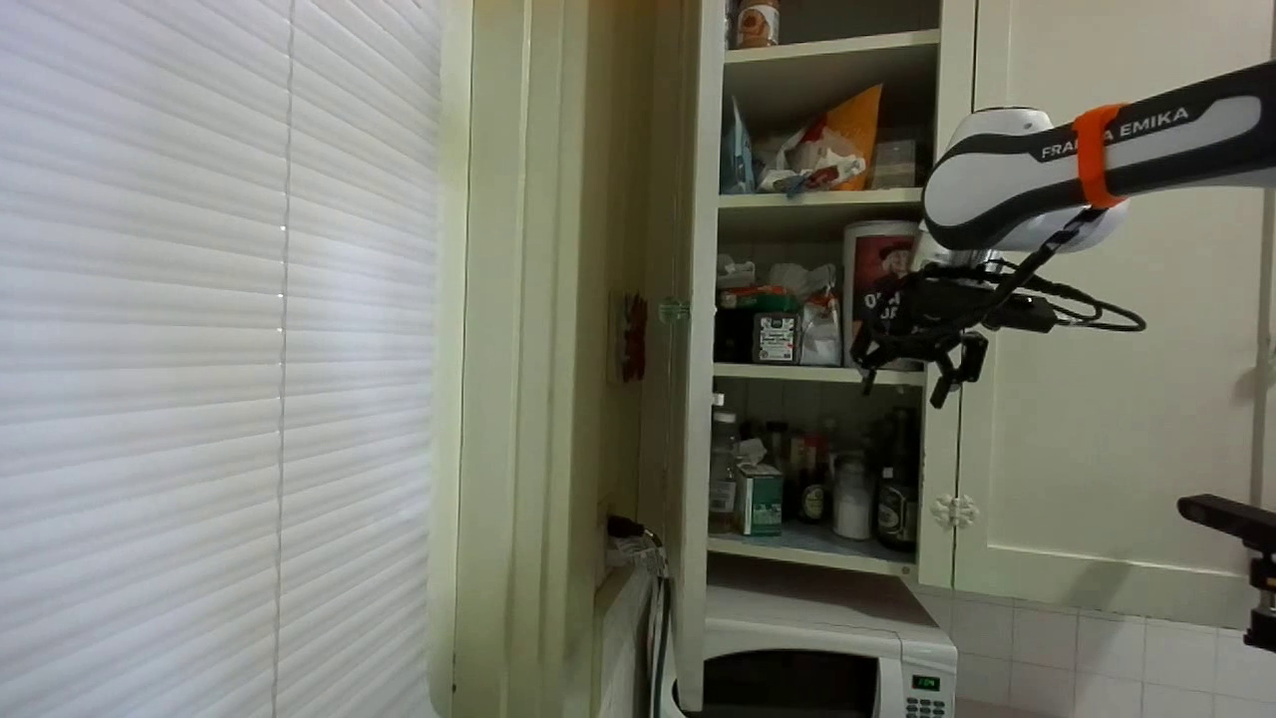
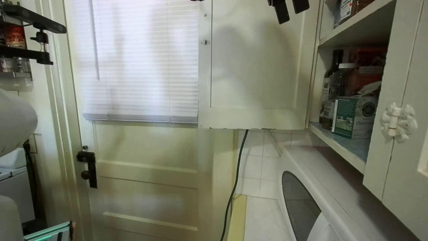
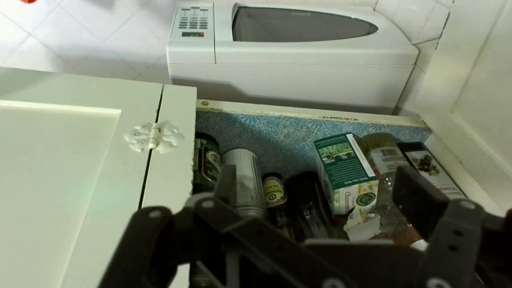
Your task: Put the bottle in the top cabinet
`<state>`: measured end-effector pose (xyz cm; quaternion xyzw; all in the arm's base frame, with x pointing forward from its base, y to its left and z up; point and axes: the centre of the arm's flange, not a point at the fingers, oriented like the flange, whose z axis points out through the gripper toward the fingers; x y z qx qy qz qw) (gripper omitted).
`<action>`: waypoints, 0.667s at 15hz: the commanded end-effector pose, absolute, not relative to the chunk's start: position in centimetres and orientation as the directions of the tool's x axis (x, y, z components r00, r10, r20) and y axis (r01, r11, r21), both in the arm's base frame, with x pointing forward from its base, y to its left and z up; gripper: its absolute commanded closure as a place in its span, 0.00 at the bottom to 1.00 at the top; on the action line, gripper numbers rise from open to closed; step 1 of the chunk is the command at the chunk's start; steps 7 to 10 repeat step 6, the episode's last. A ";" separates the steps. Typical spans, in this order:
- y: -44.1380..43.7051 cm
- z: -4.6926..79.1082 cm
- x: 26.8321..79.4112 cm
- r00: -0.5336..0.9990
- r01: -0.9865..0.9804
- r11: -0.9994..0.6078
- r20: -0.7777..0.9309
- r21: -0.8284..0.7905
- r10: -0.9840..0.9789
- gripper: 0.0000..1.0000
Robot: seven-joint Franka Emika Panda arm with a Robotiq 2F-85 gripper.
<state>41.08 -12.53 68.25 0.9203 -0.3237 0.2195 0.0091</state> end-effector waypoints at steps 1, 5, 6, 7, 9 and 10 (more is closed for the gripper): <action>-12.9 68.1 41.1 0.696 -0.600 -0.789 0.403 -0.131 -0.595 0.00; -12.8 67.9 41.3 0.699 -0.596 -0.791 0.396 -0.137 -0.595 0.00; -12.8 67.9 41.3 0.700 -0.595 -0.792 0.396 -0.137 -0.595 0.00; -12.8 67.9 41.3 0.700 -0.595 -0.792 0.396 -0.137 -0.595 0.00; -12.8 67.9 41.3 0.700 -0.595 -0.792 0.396 -0.137 -0.595 0.00; -12.8 67.9 41.3 0.700 -0.595 -0.792 0.396 -0.137 -0.595 0.00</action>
